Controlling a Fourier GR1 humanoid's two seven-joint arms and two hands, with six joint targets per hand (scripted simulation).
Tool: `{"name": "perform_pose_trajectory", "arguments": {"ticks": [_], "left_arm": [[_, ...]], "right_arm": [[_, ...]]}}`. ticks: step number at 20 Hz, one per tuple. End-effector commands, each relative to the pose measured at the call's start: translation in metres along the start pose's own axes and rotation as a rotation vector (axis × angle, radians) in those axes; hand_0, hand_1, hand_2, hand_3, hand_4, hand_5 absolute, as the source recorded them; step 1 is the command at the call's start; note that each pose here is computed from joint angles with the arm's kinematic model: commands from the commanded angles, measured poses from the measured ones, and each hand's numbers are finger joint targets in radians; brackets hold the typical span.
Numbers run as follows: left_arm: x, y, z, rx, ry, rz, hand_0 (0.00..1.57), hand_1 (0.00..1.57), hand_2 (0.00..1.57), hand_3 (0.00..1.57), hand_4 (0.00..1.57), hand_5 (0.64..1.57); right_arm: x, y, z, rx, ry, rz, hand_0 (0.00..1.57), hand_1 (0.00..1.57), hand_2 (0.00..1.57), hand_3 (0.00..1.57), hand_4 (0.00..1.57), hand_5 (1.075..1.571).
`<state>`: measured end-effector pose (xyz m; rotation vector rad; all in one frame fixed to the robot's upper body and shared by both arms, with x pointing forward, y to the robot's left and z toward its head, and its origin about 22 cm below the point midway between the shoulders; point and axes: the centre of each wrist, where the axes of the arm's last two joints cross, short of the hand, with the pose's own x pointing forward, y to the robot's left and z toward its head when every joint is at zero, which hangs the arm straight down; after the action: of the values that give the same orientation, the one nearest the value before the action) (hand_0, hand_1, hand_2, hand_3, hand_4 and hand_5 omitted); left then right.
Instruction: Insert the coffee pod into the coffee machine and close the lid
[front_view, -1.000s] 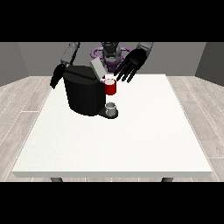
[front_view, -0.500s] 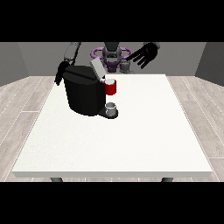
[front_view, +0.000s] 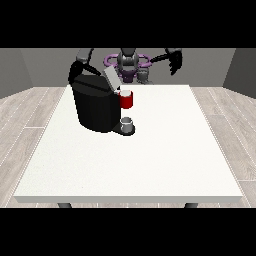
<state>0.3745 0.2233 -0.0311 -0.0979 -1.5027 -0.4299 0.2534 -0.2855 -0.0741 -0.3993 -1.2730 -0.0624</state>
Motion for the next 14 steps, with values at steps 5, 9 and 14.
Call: {"name": "perform_pose_trajectory", "arguments": {"ticks": [5, 9, 14], "left_arm": [[-0.043, 0.002, 0.04, 0.063, 0.112, 0.104, 0.0, 0.0, 0.0, 0.0, 0.4, 1.571], [-0.046, -0.011, 0.044, 0.044, 0.1, 0.138, 0.0, 0.0, 0.0, 0.0, 0.43, 1.571], [-0.046, -0.013, 0.061, 0.043, 0.052, 0.128, 0.0, 0.0, 0.0, 0.0, 0.4, 1.571]], "right_arm": [[0.05, 0.024, -0.002, 0.199, -0.181, -0.087, 0.0, 0.0, 0.0, 0.0, 0.0, 1.571], [0.103, 0.02, -0.02, 0.254, -0.23, -0.036, 0.0, 0.0, 0.0, 0.0, 0.2, 1.571], [0.109, 0.012, -0.022, 0.266, -0.304, 0.038, 0.0, 0.0, 0.0, 0.0, 0.08, 1.571]]}}
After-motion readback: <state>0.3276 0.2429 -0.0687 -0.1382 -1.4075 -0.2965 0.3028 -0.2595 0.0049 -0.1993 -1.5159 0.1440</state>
